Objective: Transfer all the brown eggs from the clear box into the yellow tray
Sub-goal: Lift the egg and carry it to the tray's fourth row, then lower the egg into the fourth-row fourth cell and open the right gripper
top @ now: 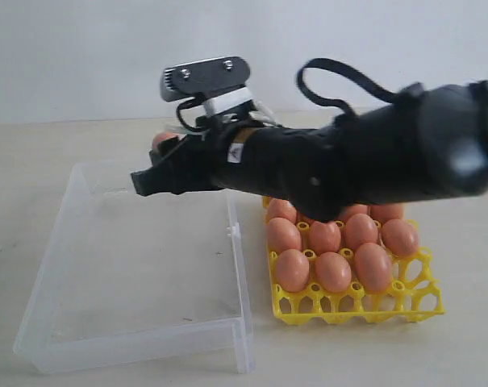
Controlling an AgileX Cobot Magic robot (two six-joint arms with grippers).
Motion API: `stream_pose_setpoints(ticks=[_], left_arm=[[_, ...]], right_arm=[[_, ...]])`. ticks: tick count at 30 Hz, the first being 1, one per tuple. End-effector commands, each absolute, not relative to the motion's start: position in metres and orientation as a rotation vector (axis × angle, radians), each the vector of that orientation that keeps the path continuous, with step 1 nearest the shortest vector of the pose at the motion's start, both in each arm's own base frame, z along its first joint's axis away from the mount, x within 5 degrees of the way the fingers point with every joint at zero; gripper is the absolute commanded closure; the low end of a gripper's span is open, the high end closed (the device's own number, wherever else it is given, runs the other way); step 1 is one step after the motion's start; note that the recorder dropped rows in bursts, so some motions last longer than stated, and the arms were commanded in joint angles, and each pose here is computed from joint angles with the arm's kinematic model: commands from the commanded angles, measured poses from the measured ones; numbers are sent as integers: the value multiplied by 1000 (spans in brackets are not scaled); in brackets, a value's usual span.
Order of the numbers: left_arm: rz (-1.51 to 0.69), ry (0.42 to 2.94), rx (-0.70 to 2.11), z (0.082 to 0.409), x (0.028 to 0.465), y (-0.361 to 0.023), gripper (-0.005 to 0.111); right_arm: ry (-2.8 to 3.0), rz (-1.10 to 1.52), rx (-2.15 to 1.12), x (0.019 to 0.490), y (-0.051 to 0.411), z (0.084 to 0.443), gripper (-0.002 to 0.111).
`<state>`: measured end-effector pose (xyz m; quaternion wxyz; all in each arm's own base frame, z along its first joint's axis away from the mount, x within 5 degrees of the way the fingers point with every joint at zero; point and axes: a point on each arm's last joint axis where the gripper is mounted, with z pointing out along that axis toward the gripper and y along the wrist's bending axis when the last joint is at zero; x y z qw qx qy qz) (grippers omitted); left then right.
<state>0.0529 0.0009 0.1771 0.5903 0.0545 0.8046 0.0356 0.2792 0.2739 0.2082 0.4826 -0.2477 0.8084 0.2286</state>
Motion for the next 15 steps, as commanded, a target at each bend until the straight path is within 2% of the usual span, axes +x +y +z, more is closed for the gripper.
stream_pose_setpoints(ticks=[1,4,7,10,15], left_arm=[[75,1857,126,179,53,1,107],[75,1857,126,179,53,1,107],[75,1857,126,179,53,1,107],[75,1857,126,179,53,1,107],[75,1857,126,179,53,1,107]], right_arm=[[1954,486,-486,261,219,210,108],[2059,370,-261,252,156,188,108],[2132,278,-154,243,114,172,108],[2250,245,-39,227,87,154,108],[2337,246,-3,214,79,145,108]])
